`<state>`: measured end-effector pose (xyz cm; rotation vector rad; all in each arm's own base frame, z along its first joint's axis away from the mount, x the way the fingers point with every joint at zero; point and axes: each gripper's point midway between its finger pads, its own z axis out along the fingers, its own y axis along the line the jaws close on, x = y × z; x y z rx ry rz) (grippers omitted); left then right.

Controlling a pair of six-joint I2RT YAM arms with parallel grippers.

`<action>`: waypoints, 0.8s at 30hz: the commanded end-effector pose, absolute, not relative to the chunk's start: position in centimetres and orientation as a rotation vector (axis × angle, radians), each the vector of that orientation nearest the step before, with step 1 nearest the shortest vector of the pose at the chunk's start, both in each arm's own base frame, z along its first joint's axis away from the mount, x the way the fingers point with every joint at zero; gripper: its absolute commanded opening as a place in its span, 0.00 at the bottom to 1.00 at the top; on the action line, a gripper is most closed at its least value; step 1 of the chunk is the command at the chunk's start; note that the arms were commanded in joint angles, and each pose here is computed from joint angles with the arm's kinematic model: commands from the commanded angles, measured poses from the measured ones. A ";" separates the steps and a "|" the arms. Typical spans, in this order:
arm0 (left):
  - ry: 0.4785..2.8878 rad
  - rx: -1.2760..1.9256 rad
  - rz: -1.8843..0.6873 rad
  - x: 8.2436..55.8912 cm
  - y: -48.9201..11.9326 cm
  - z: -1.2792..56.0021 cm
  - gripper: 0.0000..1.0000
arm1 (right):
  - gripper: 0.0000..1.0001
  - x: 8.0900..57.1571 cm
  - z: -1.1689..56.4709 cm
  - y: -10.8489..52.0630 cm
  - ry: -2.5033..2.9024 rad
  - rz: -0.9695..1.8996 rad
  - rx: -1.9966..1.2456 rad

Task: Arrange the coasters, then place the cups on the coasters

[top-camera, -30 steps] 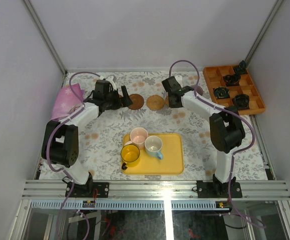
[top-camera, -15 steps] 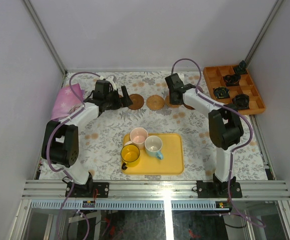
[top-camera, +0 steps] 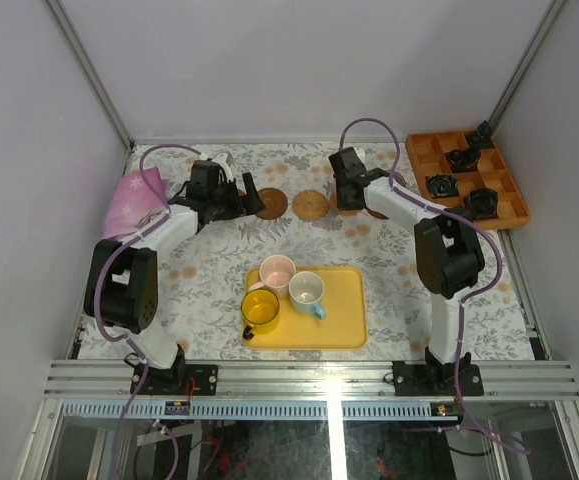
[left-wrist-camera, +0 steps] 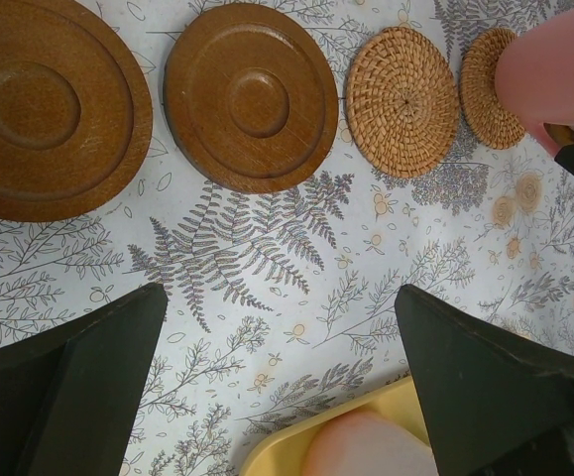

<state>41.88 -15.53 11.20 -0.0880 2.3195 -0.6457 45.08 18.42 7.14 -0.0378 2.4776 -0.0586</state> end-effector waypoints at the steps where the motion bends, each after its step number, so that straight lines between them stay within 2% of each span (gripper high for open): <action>1: 2.275 -0.062 -0.648 43.1 -15.7 12.2 1.00 | 0.00 48.1 10.7 20.0 2.345 0.025 -0.018; 24: 2.293 -0.060 -0.659 43.1 -15.9 11.7 1.00 | 0.00 46.1 9.7 19.1 2.416 0.005 0.062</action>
